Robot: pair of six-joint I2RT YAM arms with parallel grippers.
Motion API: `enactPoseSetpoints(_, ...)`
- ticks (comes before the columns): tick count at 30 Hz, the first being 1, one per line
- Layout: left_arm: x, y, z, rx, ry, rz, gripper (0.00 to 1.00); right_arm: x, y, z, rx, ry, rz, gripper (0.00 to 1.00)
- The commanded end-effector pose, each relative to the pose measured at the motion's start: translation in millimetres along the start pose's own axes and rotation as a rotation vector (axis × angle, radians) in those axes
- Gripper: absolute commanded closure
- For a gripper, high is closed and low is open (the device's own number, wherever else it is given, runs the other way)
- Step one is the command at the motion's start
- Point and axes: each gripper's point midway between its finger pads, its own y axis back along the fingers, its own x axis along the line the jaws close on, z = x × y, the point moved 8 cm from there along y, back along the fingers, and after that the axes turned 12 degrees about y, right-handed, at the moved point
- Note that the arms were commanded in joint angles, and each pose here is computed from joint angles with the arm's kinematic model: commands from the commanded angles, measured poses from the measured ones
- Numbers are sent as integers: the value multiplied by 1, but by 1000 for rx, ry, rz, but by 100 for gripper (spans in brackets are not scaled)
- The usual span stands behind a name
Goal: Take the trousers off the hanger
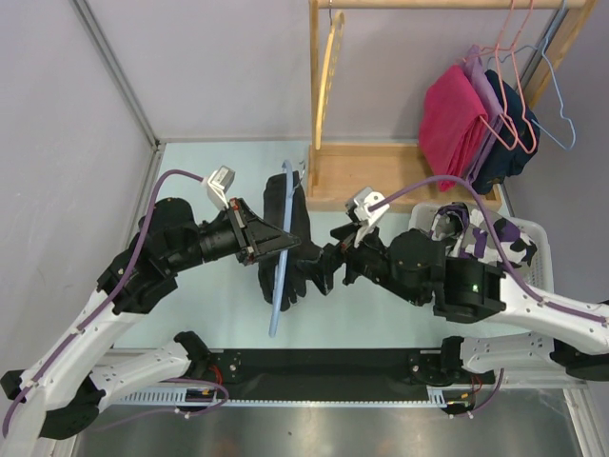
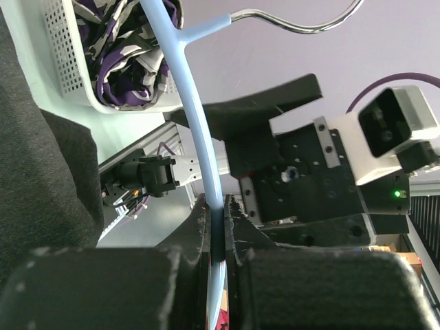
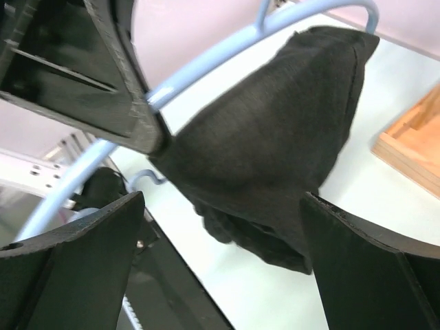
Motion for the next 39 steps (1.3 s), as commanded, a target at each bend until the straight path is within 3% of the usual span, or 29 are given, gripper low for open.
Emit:
enactPoseSetpoints(1,-47,19,3,-41,-126,-234,100,-1,-8,1,0,66,58,0)
enactPoseSetpoints(5,-49,20,2,-25,-116,-237,99,3,-18,-2,-51,117,100,0)
enactPoseSetpoints(18,-56,26,0,-18,-110,-267,100,-7,-71,-52,42,135,58,1)
enactPoseSetpoints(23,-57,28,-1,-14,-111,-273,100,-11,-85,-54,31,152,-18,8)
enactPoseSetpoints(30,-56,30,-2,-10,-119,-272,100,-21,-77,-51,20,175,-49,19)
enactPoseSetpoints(39,-56,30,-2,-6,-114,-270,99,-39,-81,-54,52,208,-145,19)
